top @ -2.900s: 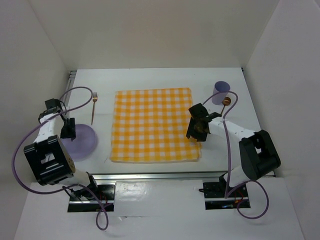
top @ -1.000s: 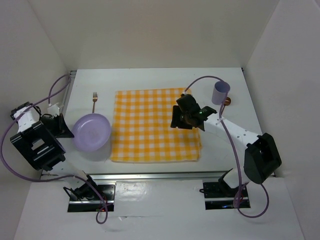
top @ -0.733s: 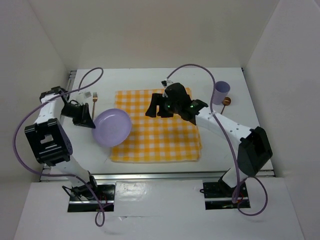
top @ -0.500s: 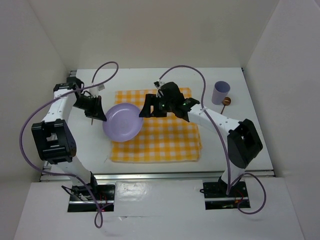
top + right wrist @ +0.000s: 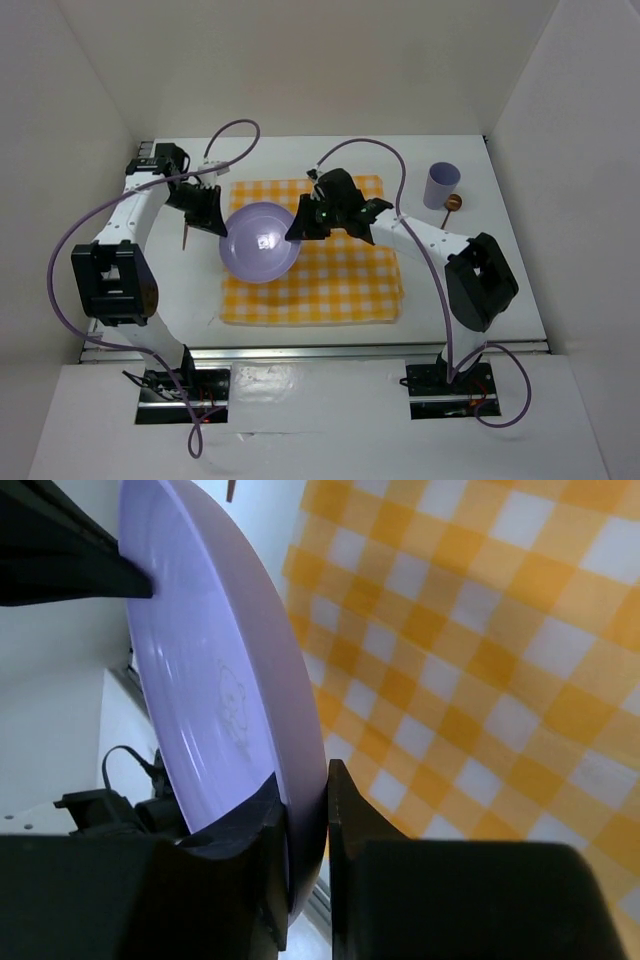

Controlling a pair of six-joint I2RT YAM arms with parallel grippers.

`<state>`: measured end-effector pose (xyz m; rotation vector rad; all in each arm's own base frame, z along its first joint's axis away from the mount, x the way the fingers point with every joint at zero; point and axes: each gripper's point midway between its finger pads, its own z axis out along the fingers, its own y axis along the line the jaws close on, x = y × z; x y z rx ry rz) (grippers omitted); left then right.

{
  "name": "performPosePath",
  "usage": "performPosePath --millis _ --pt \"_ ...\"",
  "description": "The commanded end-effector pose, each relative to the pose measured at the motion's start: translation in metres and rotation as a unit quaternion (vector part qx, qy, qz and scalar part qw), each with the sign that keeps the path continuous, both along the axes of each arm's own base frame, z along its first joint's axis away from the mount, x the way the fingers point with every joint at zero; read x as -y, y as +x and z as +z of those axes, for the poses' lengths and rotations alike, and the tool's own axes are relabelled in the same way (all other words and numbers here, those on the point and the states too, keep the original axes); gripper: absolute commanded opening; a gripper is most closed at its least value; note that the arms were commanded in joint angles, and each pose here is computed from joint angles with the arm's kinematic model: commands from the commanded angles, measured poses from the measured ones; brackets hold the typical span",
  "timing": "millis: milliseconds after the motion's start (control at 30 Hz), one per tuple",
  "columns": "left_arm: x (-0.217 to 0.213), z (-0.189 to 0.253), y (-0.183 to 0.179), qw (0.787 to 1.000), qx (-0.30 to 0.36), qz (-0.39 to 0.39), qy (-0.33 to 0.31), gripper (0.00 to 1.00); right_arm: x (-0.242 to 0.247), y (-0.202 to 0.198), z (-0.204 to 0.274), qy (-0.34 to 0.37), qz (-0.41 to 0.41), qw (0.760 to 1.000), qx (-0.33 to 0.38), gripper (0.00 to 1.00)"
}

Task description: Set the dinner table for one person

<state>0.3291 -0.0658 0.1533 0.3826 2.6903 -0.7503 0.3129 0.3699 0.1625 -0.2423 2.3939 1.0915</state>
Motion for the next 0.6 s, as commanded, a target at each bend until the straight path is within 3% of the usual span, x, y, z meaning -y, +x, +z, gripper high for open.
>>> performPosePath --millis 0,67,167,267,567 --pt "0.005 0.007 0.007 1.0 0.007 0.002 0.001 0.0 -0.003 -0.003 0.012 0.011 0.005 1.0 0.018 0.09" --pt "0.008 0.007 0.006 1.0 0.007 -0.003 0.001 0.0 0.003 -0.003 0.004 -0.006 -0.01 1.0 0.006 0.0" --pt "0.011 0.005 0.003 1.0 0.001 -0.01 0.012 0.33 0.013 0.0 -0.001 -0.015 -0.024 1.0 -0.013 0.0" --pt "0.002 0.005 0.008 0.999 0.012 0.009 0.039 0.49 0.042 0.007 -0.027 -0.037 -0.057 0.997 -0.047 0.0" --pt "-0.017 0.002 0.005 0.997 0.018 0.033 0.065 0.51 0.101 0.022 -0.059 0.003 -0.075 0.993 -0.091 0.0"
